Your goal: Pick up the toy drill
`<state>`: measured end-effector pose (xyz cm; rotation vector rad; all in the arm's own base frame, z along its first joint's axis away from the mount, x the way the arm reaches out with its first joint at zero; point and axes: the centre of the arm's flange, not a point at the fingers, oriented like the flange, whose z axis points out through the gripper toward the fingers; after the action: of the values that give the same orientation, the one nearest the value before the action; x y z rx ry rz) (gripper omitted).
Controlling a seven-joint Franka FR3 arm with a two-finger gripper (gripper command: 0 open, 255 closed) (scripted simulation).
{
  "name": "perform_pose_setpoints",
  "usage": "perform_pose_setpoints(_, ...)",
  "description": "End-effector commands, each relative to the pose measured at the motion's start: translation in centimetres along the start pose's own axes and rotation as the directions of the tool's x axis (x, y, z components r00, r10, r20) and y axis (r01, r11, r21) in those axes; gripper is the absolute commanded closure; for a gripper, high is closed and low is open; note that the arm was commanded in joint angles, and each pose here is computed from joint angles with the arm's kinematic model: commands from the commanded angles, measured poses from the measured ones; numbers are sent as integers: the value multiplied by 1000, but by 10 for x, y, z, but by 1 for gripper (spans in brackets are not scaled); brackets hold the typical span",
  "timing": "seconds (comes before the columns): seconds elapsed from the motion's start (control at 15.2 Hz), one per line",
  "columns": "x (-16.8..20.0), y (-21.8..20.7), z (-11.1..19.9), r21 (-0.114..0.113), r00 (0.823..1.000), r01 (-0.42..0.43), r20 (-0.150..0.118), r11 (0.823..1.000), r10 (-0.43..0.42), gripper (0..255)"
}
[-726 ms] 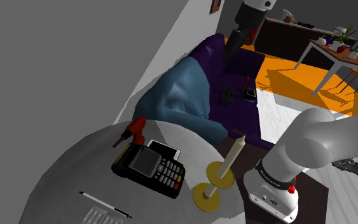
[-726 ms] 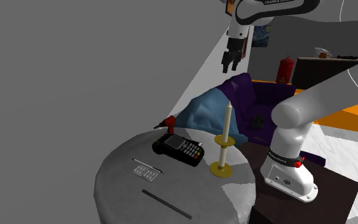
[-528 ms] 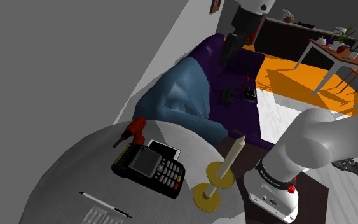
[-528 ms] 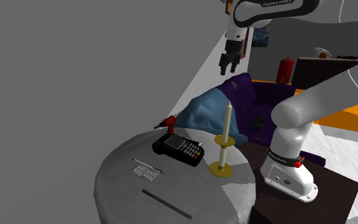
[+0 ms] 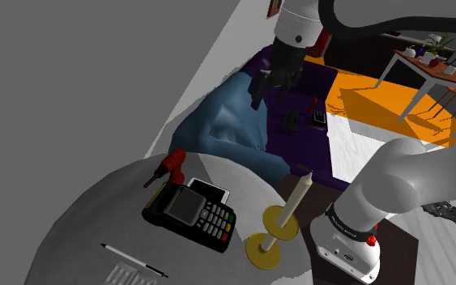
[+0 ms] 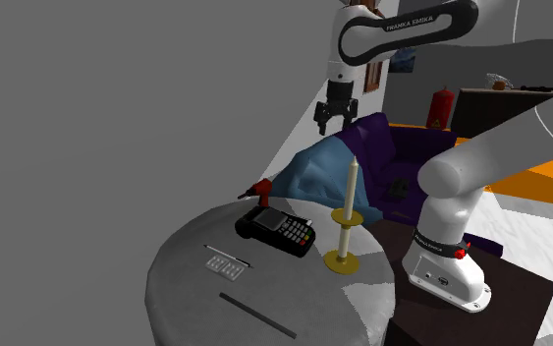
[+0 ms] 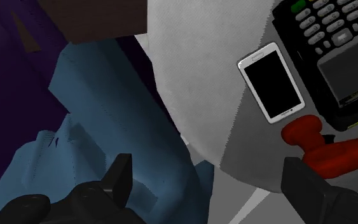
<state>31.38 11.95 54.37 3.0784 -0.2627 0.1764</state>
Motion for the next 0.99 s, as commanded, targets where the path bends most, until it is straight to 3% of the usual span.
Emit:
perform_pose_setpoints(0.0, -1, -25, 14, -9, 997, -82, 5, 997, 82, 0)
perform_pose_setpoints(0.2, 2, -62, 33, -25, 981, -194, 11, 981, 194, 0)
perform_pose_setpoints(0.46, 10, -109, 61, -46, 941, -338, 16, 940, 339, 0)
perform_pose_setpoints(0.66, 21, -143, 82, -62, 896, -442, 17, 895, 443, 0)
perform_pose_setpoints(0.92, 42, -185, 111, -84, 819, -570, 17, 817, 573, 0)
